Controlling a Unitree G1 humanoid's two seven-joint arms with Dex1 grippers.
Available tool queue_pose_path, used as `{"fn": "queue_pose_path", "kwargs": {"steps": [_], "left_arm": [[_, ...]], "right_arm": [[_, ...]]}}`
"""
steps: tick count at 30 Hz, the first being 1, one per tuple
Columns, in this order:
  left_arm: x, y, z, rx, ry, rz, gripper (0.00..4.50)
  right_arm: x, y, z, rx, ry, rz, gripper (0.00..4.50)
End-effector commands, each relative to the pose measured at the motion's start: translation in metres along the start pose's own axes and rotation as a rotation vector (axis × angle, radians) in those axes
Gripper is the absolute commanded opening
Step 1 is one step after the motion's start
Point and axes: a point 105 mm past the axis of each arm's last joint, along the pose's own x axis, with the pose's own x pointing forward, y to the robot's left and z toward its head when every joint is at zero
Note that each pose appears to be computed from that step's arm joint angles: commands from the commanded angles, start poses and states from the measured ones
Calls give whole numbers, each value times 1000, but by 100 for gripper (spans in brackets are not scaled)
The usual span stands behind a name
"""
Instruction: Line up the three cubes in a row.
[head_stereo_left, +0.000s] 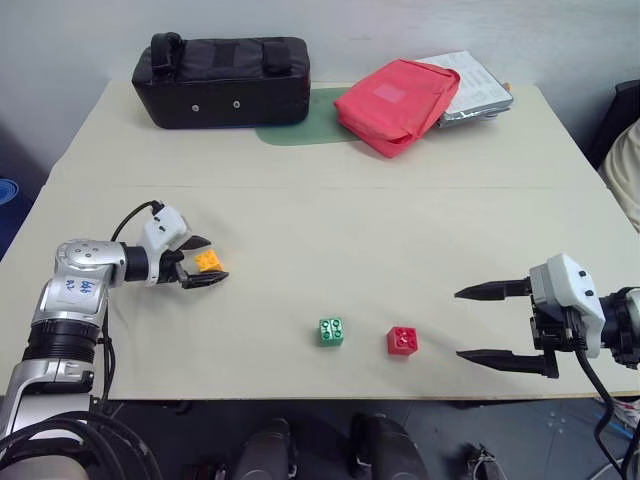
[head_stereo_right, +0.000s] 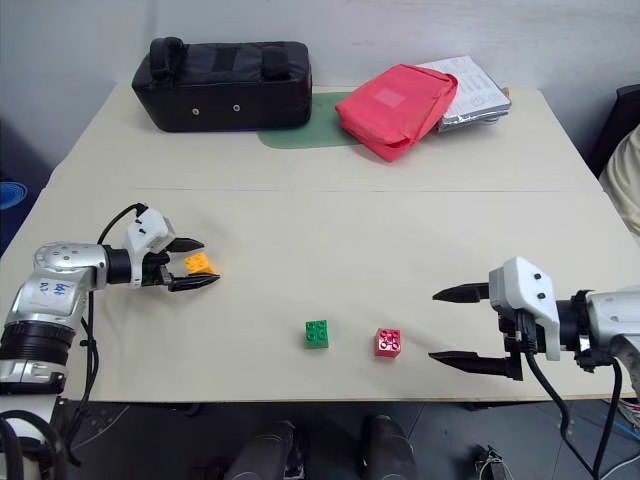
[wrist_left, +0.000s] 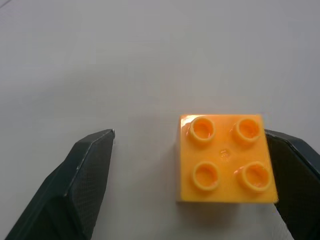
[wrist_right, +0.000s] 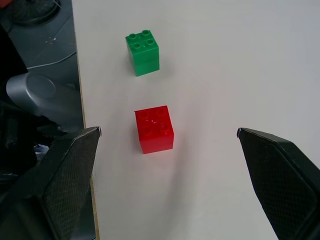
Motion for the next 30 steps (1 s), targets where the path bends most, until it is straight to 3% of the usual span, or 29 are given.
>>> {"fn": "queue_pose_path", "kwargs": {"steps": [1, 8, 12, 21, 30], "left_arm": [[-4, 3, 5, 26, -10, -2, 371], [-11, -7, 18, 73, -60, -74, 152], [-24, -31, 32, 137, -120, -252, 154], [-31, -71, 29, 397, 45, -524, 154], [-12, -103, 29, 379, -19, -583, 154]], "right_arm": [[-2, 1, 10, -41, -17, -22, 450], [2, 1, 12, -50, -24, -32, 450], [1, 2, 9, -55, -2, -22, 450], [-2, 19, -5, -29, 36, 31, 450], [9, 24, -6, -28, 20, 20, 450]]}}
